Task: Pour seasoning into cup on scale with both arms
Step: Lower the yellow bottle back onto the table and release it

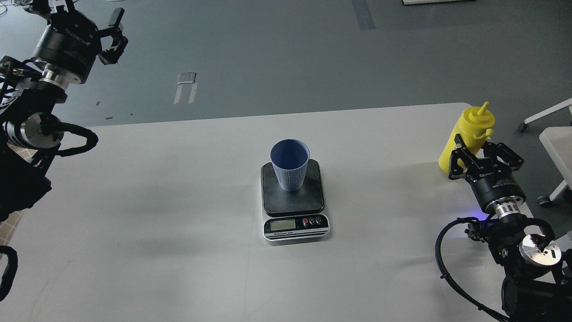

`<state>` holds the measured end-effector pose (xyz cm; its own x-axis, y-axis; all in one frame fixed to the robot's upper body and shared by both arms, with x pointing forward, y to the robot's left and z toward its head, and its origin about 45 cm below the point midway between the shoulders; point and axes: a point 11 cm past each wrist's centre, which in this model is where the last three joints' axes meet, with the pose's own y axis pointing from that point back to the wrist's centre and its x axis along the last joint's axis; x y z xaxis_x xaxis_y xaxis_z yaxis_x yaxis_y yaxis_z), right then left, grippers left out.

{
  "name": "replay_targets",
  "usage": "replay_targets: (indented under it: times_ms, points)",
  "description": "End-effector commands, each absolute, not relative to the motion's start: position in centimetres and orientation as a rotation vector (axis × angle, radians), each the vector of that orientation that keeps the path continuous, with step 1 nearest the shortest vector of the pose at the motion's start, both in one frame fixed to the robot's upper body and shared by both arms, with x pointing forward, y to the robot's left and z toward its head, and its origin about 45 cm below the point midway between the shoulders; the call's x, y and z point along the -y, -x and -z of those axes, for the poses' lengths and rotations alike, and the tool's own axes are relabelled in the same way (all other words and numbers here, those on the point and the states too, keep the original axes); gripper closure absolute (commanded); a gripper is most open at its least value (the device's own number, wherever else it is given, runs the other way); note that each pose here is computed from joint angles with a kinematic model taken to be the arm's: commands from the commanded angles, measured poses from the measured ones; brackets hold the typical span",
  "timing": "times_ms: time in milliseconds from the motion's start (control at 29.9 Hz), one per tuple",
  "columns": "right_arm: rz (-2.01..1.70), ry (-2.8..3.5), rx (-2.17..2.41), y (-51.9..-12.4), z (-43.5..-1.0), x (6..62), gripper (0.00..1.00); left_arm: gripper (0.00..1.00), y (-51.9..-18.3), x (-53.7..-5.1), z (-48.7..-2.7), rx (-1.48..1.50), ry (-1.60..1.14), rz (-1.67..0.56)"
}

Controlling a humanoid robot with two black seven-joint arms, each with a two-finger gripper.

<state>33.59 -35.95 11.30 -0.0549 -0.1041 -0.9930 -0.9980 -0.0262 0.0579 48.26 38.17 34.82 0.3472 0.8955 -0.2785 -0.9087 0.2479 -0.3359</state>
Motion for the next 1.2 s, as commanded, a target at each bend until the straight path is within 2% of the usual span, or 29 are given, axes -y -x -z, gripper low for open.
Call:
replay_targets:
  times_ms: [0,33,67,100,167,201,234,301,335,669,1171]
  points:
    - [-1.234,1.269,-1.325,-33.4,-10.8,36.0,0.86,0.02,-48.2,-38.2,-34.7,-0.034,0.479,-1.230]
    - [-1.234,1.269,-1.325,-33.4,-10.8,36.0,0.84,0.02,-48.2,-38.3,-34.7,-0.033,0.478,-1.232]
    - [-1.234,1.267,-1.326,-33.4,-10.8,36.0,0.69,0.02,-48.2,-38.2,-34.8,-0.032,0.479,-1.231]
    - [-1.238,1.263,-1.328,-33.5,-10.8,36.0,0.59,0.02,-48.2,-38.2,-34.8,-0.032,0.479,-1.231]
    - [-1.238,1.261,-1.330,-33.4,-10.7,36.1,0.44,0.02,-48.2,-38.2,-34.8,-0.032,0.479,-1.231]
    - [-1.238,1.261,-1.330,-33.4,-10.7,36.1,0.44,0.02,-48.2,-38.2,-34.8,-0.032,0.479,-1.231]
    - [-1.240,1.257,-1.334,-33.4,-10.7,36.1,0.29,0.02,-48.2,-38.2,-34.7,-0.033,0.480,-1.231]
    - [-1.237,1.253,-1.337,-33.3,-10.6,36.2,0.08,0.02,-48.2,-38.2,-34.7,-0.034,0.479,-1.230]
    - [-1.236,1.250,-1.339,-33.2,-10.5,36.2,0.05,0.02,-48.2,-38.2,-34.7,-0.034,0.479,-1.230]
    - [-1.183,1.291,-1.326,-31.0,-10.7,36.6,0.02,0.02,-48.2,-38.2,-34.6,-0.035,0.478,-1.231]
    - [-1.136,1.355,-1.341,-25.0,-11.6,36.8,0.02,0.02,-48.3,-38.2,-34.8,-0.033,0.480,-1.230]
